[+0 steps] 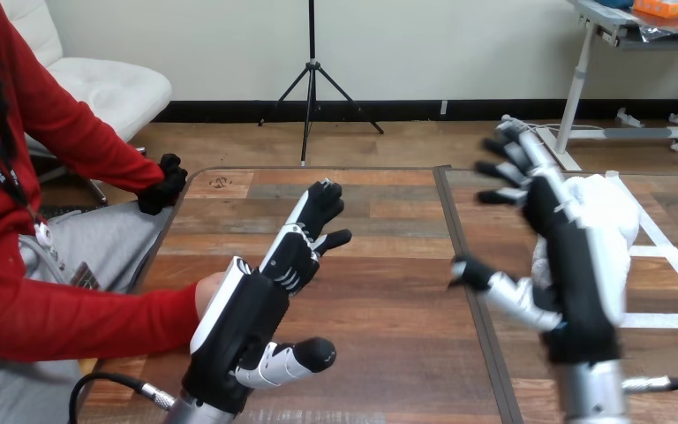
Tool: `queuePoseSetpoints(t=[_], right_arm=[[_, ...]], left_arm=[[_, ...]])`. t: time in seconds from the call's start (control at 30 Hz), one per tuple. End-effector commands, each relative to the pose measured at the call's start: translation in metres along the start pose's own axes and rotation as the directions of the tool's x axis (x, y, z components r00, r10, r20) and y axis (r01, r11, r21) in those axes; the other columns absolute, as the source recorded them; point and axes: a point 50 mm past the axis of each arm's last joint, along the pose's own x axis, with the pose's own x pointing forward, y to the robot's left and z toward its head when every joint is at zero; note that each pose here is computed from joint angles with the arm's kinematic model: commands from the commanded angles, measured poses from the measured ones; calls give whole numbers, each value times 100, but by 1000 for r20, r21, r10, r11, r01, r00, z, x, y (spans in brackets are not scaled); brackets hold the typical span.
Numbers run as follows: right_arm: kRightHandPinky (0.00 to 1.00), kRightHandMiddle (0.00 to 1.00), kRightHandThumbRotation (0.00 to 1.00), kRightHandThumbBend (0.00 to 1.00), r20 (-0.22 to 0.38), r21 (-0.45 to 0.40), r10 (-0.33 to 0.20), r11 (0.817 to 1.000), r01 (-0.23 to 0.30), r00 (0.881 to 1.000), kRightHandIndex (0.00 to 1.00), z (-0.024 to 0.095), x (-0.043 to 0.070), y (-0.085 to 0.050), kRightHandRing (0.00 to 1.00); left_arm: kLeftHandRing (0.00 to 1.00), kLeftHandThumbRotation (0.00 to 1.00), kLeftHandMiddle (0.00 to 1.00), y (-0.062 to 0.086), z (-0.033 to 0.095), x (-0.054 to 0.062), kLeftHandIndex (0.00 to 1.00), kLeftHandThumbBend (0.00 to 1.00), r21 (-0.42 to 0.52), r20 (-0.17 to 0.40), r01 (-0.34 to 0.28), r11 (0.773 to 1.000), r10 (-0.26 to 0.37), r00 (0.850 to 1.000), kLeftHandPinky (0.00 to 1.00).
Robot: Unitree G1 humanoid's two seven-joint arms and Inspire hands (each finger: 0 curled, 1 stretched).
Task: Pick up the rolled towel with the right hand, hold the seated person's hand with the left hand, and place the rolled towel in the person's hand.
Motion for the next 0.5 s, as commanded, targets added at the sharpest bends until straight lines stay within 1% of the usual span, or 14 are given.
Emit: queuePoseSetpoints(t=[0.0,0.17,0.3,0.47], right_arm=[[68,87,68,100,129,-40,-70,996,75,989,90,18,39,-16,81],[70,87,68,100,133,-56,-93,993,101,987,90,19,48,-24,82],[71,87,68,100,135,-72,-130,987,141,982,91,20,56,-31,82],[71,87,67,100,134,-78,-165,981,177,977,91,21,65,-37,83]], left_arm=[[98,75,100,5,7,11,100,100,40,61,-3,999,0,998,89],[98,75,100,6,7,9,100,100,48,60,-3,999,1,998,89],[97,76,100,7,8,8,100,100,66,63,-12,998,8,998,89],[97,77,100,7,8,8,100,100,70,61,-13,997,9,998,88]])
